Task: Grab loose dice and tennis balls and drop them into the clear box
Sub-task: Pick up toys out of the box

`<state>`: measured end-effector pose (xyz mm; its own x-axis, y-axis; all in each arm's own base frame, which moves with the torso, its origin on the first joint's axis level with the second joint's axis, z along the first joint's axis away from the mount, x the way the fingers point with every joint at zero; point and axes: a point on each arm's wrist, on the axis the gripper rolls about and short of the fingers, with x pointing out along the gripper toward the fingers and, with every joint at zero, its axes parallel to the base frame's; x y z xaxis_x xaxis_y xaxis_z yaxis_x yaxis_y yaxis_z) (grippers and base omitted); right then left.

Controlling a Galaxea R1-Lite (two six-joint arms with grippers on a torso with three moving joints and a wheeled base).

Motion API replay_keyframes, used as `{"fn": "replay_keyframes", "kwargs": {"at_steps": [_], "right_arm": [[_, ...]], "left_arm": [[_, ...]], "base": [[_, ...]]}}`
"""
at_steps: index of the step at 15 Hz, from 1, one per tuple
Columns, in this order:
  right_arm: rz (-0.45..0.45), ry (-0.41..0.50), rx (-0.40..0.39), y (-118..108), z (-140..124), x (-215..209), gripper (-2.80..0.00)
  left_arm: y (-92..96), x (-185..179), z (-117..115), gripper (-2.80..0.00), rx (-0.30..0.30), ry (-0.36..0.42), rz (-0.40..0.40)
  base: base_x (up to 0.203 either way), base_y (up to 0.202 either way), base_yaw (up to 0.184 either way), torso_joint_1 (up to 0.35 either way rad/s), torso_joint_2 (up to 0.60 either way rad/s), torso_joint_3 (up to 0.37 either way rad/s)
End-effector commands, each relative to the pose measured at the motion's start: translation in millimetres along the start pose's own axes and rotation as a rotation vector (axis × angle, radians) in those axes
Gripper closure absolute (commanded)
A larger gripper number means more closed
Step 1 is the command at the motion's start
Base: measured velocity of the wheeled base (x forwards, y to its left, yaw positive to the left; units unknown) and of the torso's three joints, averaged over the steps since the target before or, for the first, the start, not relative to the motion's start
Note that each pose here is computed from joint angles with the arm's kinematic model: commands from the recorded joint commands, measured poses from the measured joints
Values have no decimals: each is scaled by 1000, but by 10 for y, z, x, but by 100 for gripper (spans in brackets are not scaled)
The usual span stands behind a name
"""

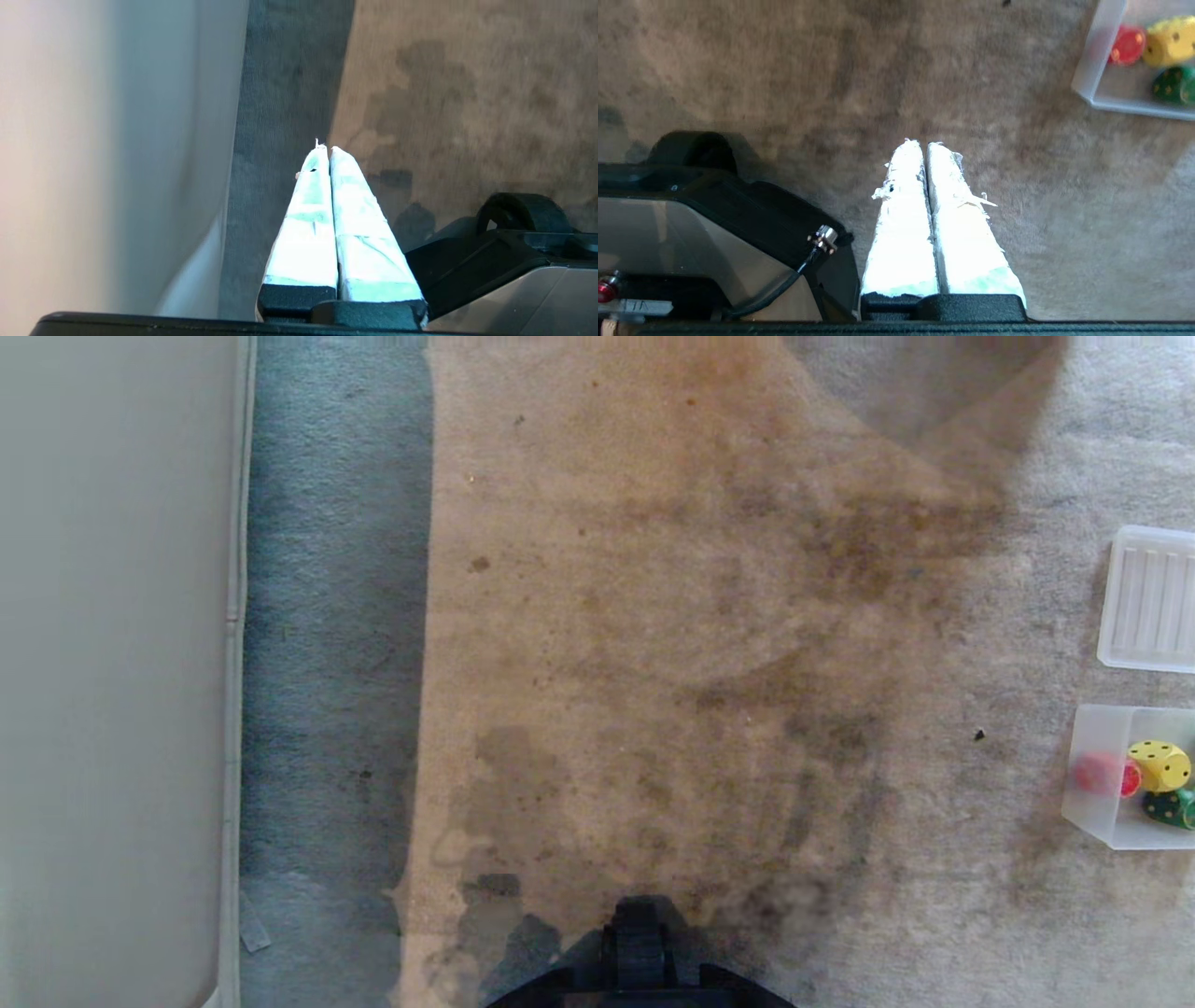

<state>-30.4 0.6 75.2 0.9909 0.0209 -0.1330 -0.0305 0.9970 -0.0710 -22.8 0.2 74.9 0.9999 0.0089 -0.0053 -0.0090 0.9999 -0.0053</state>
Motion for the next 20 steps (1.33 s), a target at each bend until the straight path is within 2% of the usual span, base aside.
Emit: {"fn": "replay_keyframes", "kwargs": {"at_steps": [1, 12, 20], "right_arm": [[1, 2, 0, 0, -1, 0, 0], [1, 2, -2, 0, -1, 0, 0], [1, 2, 6, 0, -1, 0, 0]], "left_arm": [[0, 0, -1, 0, -1, 1, 0], [0, 0, -1, 0, -1, 1, 0], [0, 0, -2, 0, -1, 2, 0]], "base": [[189, 0, -3, 4, 2, 3], [181, 0, 0, 1, 4, 2], [12, 0, 0, -10, 40, 32]]}}
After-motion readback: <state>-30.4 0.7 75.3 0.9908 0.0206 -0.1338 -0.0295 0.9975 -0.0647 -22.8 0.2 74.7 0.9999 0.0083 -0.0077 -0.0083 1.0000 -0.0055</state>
